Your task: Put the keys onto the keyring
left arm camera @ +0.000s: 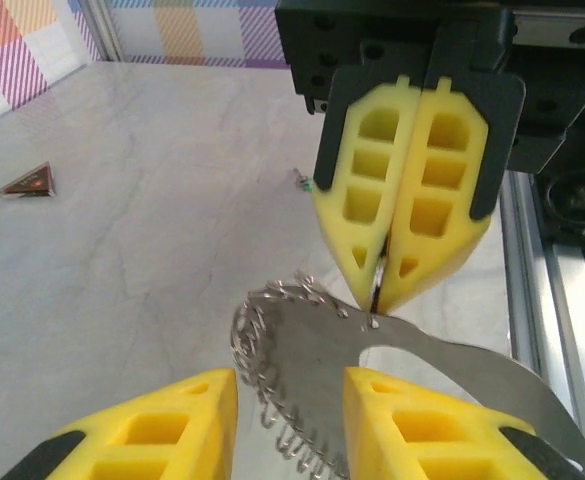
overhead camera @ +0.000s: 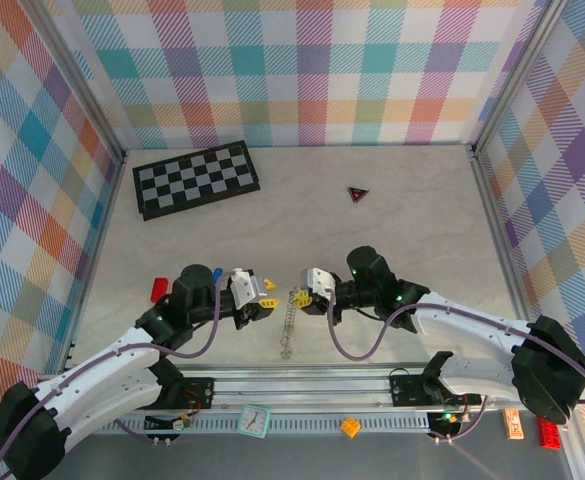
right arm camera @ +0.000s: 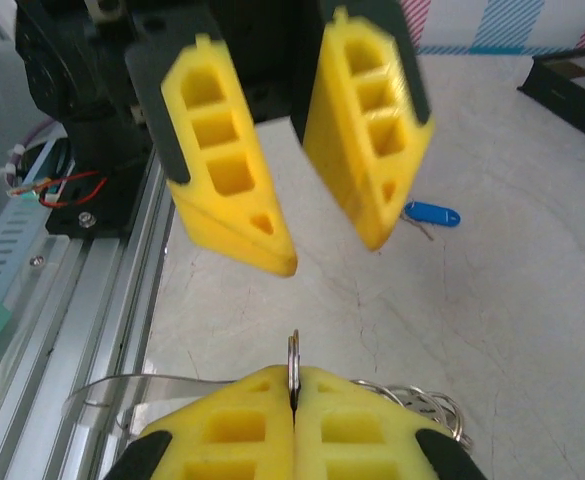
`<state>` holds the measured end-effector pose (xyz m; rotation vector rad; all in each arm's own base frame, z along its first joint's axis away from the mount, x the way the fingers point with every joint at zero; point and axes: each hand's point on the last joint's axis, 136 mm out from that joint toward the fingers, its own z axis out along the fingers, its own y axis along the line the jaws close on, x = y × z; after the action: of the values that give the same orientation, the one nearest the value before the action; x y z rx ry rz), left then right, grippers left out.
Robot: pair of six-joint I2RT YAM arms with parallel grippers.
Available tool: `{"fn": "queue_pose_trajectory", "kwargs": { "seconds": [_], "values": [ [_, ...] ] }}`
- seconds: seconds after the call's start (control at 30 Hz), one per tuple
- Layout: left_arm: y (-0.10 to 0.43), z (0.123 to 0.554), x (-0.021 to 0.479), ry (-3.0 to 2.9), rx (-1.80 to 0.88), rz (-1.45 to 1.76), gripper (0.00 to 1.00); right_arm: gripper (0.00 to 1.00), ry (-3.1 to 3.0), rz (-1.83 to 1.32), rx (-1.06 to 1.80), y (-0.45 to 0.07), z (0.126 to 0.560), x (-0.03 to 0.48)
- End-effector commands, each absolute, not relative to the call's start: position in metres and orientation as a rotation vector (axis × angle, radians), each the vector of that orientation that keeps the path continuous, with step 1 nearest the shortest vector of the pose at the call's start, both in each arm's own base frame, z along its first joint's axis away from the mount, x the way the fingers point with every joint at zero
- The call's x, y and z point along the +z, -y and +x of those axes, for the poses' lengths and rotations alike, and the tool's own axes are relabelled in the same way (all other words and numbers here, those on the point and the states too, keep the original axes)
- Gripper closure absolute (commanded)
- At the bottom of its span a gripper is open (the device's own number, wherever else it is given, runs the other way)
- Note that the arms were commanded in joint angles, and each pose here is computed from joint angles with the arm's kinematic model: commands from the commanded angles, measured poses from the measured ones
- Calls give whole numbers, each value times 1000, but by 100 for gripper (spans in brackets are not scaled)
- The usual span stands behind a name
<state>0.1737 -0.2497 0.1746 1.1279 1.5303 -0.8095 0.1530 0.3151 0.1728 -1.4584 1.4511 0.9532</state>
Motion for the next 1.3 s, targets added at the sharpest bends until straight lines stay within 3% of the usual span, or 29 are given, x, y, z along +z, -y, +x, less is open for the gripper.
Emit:
{"fn": "queue_pose_trajectory", "kwargs": {
  "seconds": [0.0, 0.37, 0.77, 1.03, 1.27],
  "values": [
    [256, 170, 217, -1355, -922, 1020, 67, 100, -1309, -1427, 1051, -319, 144, 203],
    [268, 159, 198, -1360, -1017, 1124, 67, 100, -1267, -1415, 1124, -324, 140, 215],
    [274, 158, 209, -1301, -1060, 1131, 72, 100, -1285, -1424, 1126, -325, 141, 214],
    [278, 157, 210, -1297, -1086, 1141, 80, 100, -1277, -1430, 1143, -328, 140, 216],
    [278, 160, 217, -1282, -1087, 1114, 99, 100, -1295, -1443, 1141, -330, 140, 212]
  ]
}}
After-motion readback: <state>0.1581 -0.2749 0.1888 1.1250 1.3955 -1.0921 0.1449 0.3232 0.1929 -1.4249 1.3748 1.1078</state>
